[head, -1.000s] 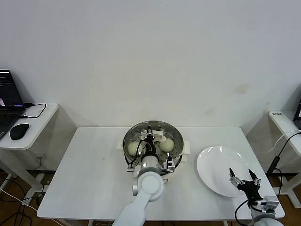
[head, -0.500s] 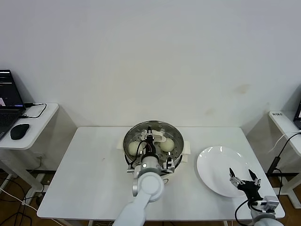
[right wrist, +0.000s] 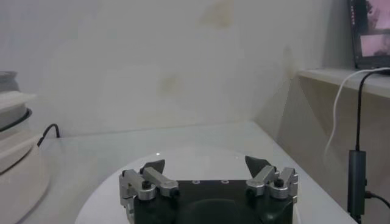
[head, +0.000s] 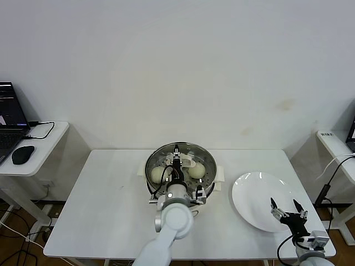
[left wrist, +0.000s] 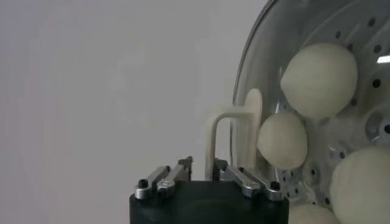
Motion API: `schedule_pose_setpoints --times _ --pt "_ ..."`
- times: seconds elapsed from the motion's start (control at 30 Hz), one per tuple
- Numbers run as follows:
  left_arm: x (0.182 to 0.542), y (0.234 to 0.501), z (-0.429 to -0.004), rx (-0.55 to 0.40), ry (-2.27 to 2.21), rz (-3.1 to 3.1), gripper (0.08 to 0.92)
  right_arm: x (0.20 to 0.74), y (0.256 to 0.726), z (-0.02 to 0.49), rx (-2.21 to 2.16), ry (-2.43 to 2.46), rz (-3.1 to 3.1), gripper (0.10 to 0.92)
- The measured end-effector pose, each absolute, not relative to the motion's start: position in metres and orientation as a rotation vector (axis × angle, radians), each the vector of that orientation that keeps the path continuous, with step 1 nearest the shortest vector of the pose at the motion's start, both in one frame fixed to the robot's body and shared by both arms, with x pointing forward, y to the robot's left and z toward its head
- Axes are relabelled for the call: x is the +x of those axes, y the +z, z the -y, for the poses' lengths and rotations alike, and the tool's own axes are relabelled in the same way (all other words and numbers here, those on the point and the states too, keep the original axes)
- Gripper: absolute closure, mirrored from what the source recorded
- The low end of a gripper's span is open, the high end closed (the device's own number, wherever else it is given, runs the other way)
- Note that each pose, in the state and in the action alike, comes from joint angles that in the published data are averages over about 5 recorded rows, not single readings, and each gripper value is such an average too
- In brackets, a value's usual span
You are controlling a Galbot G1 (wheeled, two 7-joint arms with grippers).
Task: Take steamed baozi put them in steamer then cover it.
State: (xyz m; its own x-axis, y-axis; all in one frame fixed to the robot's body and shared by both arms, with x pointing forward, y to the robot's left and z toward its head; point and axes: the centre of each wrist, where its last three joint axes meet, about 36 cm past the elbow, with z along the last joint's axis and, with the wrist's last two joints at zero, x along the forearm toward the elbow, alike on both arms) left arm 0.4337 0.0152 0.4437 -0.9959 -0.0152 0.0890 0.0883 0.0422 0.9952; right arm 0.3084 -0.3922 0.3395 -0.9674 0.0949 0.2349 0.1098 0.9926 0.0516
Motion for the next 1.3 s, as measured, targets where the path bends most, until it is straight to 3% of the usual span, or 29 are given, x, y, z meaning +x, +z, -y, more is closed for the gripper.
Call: schedule_pose_setpoints --times 0.27,0.37,0.8,1.3 --pt "0.426 0.452 -0.018 -0.089 -2.114 2.234 0.239 0.308 0.338 0.394 -0.153 -0.092 2.9 0.2" --pt "0.423 0.456 -0.02 -0.098 -2.105 2.242 0.189 0.307 0.338 0.394 -0.154 -0.09 2.899 0.2" --pt "0.406 0.466 -0.029 -0.126 -2.072 2.278 0.177 0.307 0.339 0.397 -0.157 -0.083 2.897 0.2" --pt "0.383 0.477 -0.064 -0.095 -2.035 2.309 0.177 0.304 0.343 0.394 -0.119 -0.068 2.894 0.2"
